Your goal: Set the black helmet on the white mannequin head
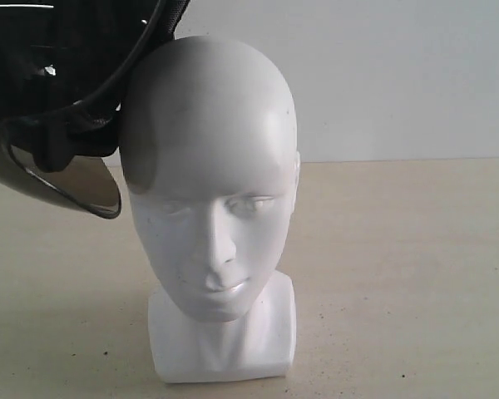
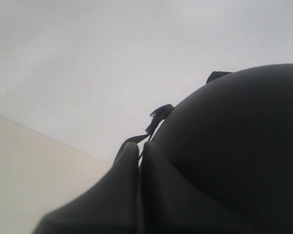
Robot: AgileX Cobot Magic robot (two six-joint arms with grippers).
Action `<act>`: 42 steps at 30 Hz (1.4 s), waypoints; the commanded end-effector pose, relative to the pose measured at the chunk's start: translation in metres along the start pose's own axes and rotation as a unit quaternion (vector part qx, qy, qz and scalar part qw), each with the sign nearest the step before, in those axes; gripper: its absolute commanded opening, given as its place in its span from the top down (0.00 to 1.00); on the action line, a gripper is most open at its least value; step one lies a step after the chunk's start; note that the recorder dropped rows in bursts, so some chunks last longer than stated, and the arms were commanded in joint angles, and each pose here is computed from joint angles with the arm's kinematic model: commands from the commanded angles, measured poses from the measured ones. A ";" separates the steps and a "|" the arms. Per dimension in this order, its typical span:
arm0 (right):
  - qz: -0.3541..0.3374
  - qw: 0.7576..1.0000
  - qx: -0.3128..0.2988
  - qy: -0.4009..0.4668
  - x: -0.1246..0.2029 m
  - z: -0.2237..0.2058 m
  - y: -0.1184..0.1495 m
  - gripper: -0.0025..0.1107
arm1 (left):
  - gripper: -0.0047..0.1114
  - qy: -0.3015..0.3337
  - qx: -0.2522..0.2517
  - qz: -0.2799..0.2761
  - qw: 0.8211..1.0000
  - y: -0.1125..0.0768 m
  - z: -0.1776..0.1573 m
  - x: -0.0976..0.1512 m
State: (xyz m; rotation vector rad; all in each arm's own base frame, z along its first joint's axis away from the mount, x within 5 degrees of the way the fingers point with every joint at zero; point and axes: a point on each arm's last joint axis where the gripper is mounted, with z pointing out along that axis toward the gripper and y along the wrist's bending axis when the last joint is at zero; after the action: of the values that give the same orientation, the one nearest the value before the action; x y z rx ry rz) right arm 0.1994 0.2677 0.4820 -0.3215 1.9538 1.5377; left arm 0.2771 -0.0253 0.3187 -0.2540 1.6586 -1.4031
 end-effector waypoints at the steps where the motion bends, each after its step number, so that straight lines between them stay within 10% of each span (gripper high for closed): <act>1: -0.095 0.993 0.063 -0.007 -0.004 0.005 -0.020 0.98 | 0.92 0.077 0.116 0.035 0.990 -0.037 0.010 0.018; 42: -0.158 0.965 0.203 0.043 0.000 -0.002 -0.045 0.98 | 0.92 0.117 0.162 0.047 0.979 -0.056 0.024 0.044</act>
State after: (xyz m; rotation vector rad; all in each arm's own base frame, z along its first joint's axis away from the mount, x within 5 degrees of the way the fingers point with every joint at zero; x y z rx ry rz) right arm 0.2107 0.2515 0.4752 -0.3448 1.9971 1.1632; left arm 0.2868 -0.0499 0.3177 -0.3357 1.6837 -1.3373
